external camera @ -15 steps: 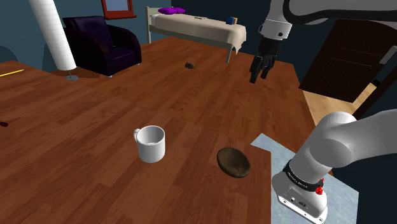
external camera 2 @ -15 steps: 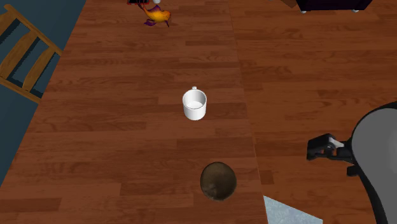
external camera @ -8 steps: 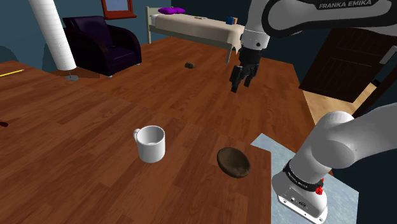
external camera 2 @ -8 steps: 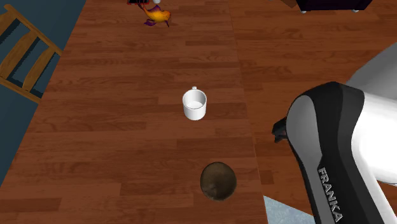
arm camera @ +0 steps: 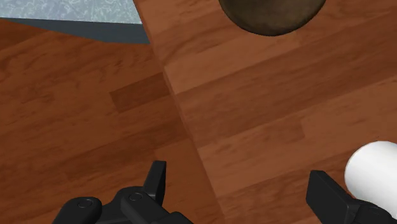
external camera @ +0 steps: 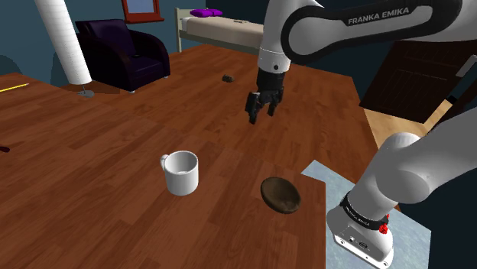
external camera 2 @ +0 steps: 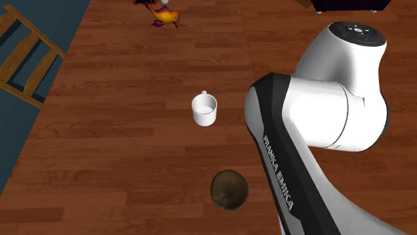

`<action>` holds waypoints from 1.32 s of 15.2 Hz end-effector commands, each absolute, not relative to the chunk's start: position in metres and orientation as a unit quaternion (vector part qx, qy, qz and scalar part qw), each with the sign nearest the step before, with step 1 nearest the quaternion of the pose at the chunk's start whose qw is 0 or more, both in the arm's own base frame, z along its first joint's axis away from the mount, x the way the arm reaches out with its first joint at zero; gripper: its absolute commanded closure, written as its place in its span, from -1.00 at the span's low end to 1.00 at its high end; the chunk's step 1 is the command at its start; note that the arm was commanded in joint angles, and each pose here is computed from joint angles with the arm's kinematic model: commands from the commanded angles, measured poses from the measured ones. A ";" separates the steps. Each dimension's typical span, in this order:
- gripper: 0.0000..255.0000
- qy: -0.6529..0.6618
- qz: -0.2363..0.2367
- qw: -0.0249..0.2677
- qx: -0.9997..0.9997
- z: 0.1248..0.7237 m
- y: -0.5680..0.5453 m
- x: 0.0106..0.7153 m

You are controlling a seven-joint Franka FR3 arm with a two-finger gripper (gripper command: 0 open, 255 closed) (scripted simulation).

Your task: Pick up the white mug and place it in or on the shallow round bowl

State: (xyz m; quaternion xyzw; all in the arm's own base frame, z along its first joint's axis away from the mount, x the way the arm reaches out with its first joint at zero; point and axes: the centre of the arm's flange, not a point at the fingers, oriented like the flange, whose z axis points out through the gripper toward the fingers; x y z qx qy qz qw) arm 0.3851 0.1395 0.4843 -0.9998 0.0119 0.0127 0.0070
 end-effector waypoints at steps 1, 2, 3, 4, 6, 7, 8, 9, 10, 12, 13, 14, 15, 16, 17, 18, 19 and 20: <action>-1.00 0.013 0.012 0.007 -1.000 0.470 0.163 0.395; -1.00 0.013 0.012 0.007 -1.000 0.465 0.174 0.399; -1.00 0.013 0.012 0.006 -1.000 0.460 0.186 0.404; -1.00 0.013 0.012 0.006 -1.000 0.455 0.197 0.408; -1.00 0.013 0.012 0.005 -1.000 0.445 0.220 0.418; -1.00 0.013 0.012 0.005 -1.000 0.440 0.231 0.422; -1.00 0.013 0.012 0.005 -1.000 0.435 0.243 0.427; -1.00 0.013 0.012 0.004 -1.000 0.430 0.254 0.431; -1.00 0.012 0.012 0.004 -1.000 0.425 0.265 0.436; -1.00 0.012 0.012 0.003 -1.000 0.415 0.288 0.445; -1.00 0.012 0.012 0.003 -1.000 0.410 0.299 0.450; -1.00 0.012 0.012 0.003 -1.000 0.404 0.311 0.454; -1.00 0.012 0.012 0.002 -1.000 0.399 0.322 0.459; -1.00 0.012 0.012 0.002 -1.000 0.394 0.334 0.464; -1.00 0.012 0.012 0.002 -1.000 0.389 0.345 0.468; -1.00 0.012 0.011 0.002 -1.000 0.387 0.349 0.470; -1.00 0.012 0.011 0.002 -1.000 0.382 0.349 0.470; -1.00 0.012 0.011 0.002 -1.000 0.376 0.349 0.470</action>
